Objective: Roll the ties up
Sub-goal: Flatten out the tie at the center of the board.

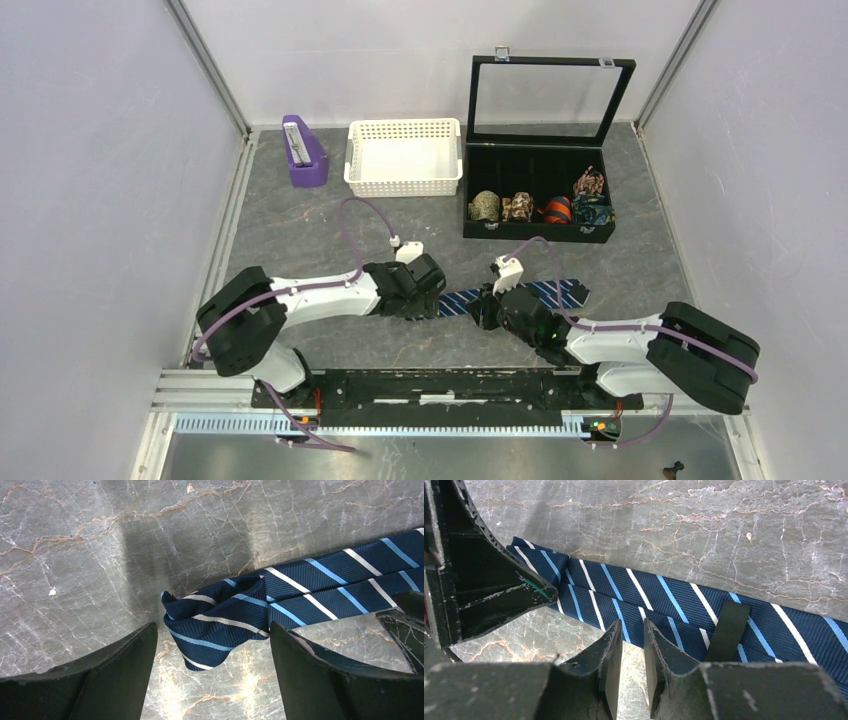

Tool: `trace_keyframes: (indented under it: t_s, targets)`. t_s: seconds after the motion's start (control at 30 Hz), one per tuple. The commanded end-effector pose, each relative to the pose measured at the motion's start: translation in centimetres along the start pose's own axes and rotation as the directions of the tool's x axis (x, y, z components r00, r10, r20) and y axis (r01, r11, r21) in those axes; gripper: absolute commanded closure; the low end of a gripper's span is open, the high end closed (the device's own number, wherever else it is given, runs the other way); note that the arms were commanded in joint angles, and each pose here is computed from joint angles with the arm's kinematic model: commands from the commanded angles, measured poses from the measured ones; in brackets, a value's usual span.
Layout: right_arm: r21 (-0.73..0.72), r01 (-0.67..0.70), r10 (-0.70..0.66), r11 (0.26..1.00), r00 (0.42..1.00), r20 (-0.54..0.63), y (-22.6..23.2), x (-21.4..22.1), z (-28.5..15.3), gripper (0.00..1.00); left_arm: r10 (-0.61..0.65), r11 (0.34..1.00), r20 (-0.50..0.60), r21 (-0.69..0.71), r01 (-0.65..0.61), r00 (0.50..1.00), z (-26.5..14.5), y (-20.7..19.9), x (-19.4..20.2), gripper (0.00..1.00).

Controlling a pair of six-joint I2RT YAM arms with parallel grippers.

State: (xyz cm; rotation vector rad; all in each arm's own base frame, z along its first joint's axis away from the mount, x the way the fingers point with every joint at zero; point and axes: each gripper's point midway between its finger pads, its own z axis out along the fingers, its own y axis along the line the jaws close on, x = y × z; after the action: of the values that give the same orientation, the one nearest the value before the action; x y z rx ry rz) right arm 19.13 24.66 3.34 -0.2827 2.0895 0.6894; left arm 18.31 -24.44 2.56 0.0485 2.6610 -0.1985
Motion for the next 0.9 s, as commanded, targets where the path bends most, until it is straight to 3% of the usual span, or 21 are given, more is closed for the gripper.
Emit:
trace_keyframes:
  t_s: [0.0,0.3,0.47,0.87]
  targets:
    - [-0.025,-0.019,0.020,0.999,1.000,0.012,0.4,0.1,0.1,0.72,-0.060,0.998,0.072,0.013,0.059,0.996,0.2,-1.5,-2.0,0.12]
    - [-0.020,-0.020,0.020,1.000,1.000,-0.005,-0.1,1.0,-0.1,0.72,-0.092,0.995,0.094,0.057,0.087,0.991,-0.5,-2.4,-2.5,0.11]
    - [-0.024,-0.020,0.020,1.000,1.000,-0.007,0.0,1.0,0.0,0.73,-0.079,0.996,0.112,-0.027,0.083,0.991,0.2,-1.3,-2.8,0.10]
    - [-0.021,-0.020,0.019,1.000,1.000,-0.018,-0.2,1.4,-0.1,0.74,-0.091,0.994,0.070,-0.047,0.094,0.993,0.9,-0.6,-1.2,0.17]
